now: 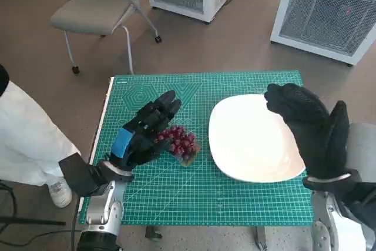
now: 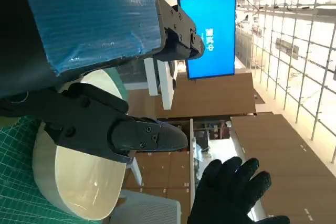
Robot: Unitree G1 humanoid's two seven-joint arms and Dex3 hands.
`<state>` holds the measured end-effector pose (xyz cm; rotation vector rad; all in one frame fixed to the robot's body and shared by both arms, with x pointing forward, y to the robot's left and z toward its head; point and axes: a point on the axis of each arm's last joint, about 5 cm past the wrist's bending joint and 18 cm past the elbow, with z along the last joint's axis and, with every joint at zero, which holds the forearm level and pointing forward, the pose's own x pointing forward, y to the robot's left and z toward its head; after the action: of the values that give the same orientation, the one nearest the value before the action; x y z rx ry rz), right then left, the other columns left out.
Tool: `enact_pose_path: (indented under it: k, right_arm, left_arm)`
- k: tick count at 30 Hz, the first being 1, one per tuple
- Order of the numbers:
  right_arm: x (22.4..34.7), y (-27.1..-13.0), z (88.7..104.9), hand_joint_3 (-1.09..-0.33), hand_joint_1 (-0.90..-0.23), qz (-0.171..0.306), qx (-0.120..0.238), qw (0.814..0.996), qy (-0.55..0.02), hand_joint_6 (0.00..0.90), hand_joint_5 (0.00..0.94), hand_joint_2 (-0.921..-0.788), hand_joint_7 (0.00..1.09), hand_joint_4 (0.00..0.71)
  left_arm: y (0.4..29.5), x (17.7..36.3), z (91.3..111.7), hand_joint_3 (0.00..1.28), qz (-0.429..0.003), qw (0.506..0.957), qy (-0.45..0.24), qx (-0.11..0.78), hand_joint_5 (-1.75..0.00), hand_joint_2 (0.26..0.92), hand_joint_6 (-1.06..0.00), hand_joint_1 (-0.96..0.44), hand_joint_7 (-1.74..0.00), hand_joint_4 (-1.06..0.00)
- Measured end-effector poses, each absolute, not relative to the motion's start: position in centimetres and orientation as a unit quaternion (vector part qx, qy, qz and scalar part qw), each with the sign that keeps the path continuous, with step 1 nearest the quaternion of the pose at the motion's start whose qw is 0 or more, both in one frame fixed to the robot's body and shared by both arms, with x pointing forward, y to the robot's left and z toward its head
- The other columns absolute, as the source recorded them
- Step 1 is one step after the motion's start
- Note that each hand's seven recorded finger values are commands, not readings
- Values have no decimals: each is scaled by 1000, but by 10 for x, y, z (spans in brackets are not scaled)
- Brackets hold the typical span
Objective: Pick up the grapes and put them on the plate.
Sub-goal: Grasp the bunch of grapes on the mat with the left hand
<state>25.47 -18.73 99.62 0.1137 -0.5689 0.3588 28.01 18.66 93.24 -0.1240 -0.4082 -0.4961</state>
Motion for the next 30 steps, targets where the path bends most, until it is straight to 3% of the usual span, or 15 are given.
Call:
enact_pose_path:
  k: [9, 14, 17, 20, 23, 30]
  right_arm:
    - [255, -187, 996, -597, -330, 176, 56, 943, -278, 265, 837, -921, 983, 472]
    - [254, -187, 996, -597, -332, 176, 56, 943, -277, 263, 837, -921, 982, 472]
    - [254, -187, 996, -597, -332, 176, 56, 943, -278, 262, 837, -921, 981, 472]
    - [254, -187, 996, -596, -332, 176, 55, 942, -279, 260, 838, -921, 980, 472]
    - [254, -187, 997, -597, -332, 176, 55, 942, -281, 258, 838, -921, 980, 471]
    - [254, -188, 997, -597, -332, 175, 54, 942, -283, 256, 835, -921, 980, 463]
  left_arm:
    - [187, 280, 932, 218, -243, 947, -200, -60, 0, 921, -421, -451, 0, -299]
    - [188, 280, 934, 122, -239, 949, -203, -41, -1, 921, -394, -412, -1, -276]
    - [191, 279, 938, 55, -229, 950, -210, 19, 0, 893, -300, -398, 0, -173]
    - [195, 278, 945, 19, -223, 947, -206, 100, 1, 824, -166, -356, 0, -61]
    - [199, 276, 955, 7, -223, 938, -191, 183, 1, 758, -91, -284, -3, -19]
    - [195, 269, 980, 1, -219, 895, -134, 366, 1, 699, -103, -184, -23, 0]
